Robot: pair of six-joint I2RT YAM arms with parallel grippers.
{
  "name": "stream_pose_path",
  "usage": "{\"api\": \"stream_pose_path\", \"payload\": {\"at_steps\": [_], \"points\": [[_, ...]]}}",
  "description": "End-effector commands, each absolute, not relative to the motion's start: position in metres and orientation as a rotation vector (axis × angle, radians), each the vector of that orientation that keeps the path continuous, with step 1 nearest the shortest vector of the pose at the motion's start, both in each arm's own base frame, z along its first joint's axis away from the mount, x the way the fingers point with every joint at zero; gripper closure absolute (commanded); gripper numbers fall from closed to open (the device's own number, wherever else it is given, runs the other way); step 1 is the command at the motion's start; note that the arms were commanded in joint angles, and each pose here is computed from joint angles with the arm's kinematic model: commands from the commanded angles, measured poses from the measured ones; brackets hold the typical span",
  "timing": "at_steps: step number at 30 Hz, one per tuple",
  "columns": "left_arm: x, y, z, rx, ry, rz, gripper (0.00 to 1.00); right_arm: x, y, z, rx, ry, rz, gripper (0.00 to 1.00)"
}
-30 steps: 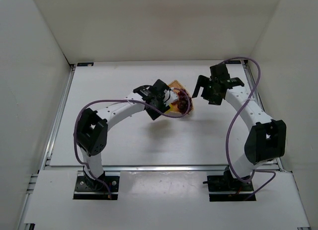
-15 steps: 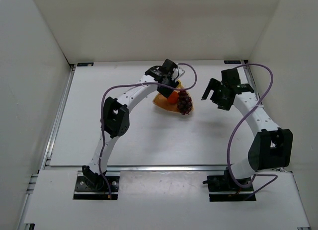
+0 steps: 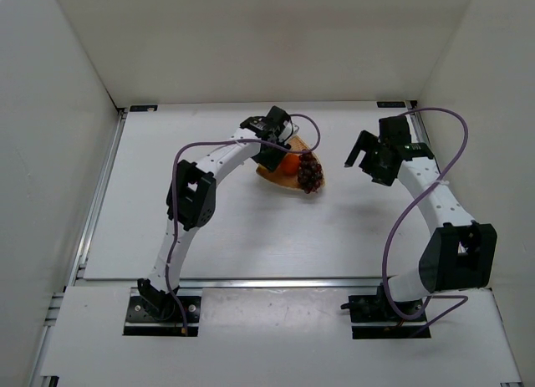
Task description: Place and organize the fake fruits in the fruit bowl
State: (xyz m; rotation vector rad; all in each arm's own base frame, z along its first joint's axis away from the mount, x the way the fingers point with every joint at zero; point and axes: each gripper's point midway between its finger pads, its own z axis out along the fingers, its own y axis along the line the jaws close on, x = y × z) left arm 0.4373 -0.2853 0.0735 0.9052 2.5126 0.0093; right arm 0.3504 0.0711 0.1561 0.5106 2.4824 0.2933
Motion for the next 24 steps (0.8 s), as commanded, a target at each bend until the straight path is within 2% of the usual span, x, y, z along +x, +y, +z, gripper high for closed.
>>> {"api": "stream_pose_path", "payload": {"at_steps": [1,2,3,4,6,8,10,15,20,23,24], "points": [[0.428,-0.286,0.096,0.894,2.503,-0.039,0.62,0.35,0.068,0.169,0.498,2.437,0.292,0.0],[0.43,-0.288,0.099,0.891,2.495,-0.043,0.61,0.35,0.068,0.169,0.498,2.437,0.292,0.0],[0.429,-0.289,0.099,0.895,2.497,-0.058,0.56,0.35,0.068,0.169,0.498,2.437,0.292,0.0],[0.429,-0.289,0.099,0.895,2.497,-0.058,0.39,0.35,0.068,0.169,0.498,2.437,0.292,0.0],[0.427,-0.292,0.105,0.91,2.484,-0.087,0.12,0.347,0.068,0.171,0.487,2.439,0.288,0.0],[0.427,-0.292,0.118,0.912,2.456,-0.093,0.05,0.346,0.067,0.167,0.489,2.448,0.285,0.0],[0.426,-0.297,0.127,0.928,2.428,-0.099,0.01,0.345,0.067,0.17,0.487,2.439,0.288,0.0],[0.421,-0.301,0.148,0.943,2.391,-0.122,0.01,0.345,0.067,0.17,0.487,2.439,0.288,0.0],[0.42,-0.298,0.209,0.887,2.277,-0.147,0.01,0.342,0.067,0.172,0.475,2.441,0.284,0.0],[0.429,-0.263,0.252,0.803,2.18,-0.057,0.01,0.34,0.059,0.173,0.456,2.442,0.262,0.0],[0.436,-0.229,0.277,0.7,2.145,0.001,0.01,0.334,0.053,0.167,0.479,2.471,0.246,0.0]]}}
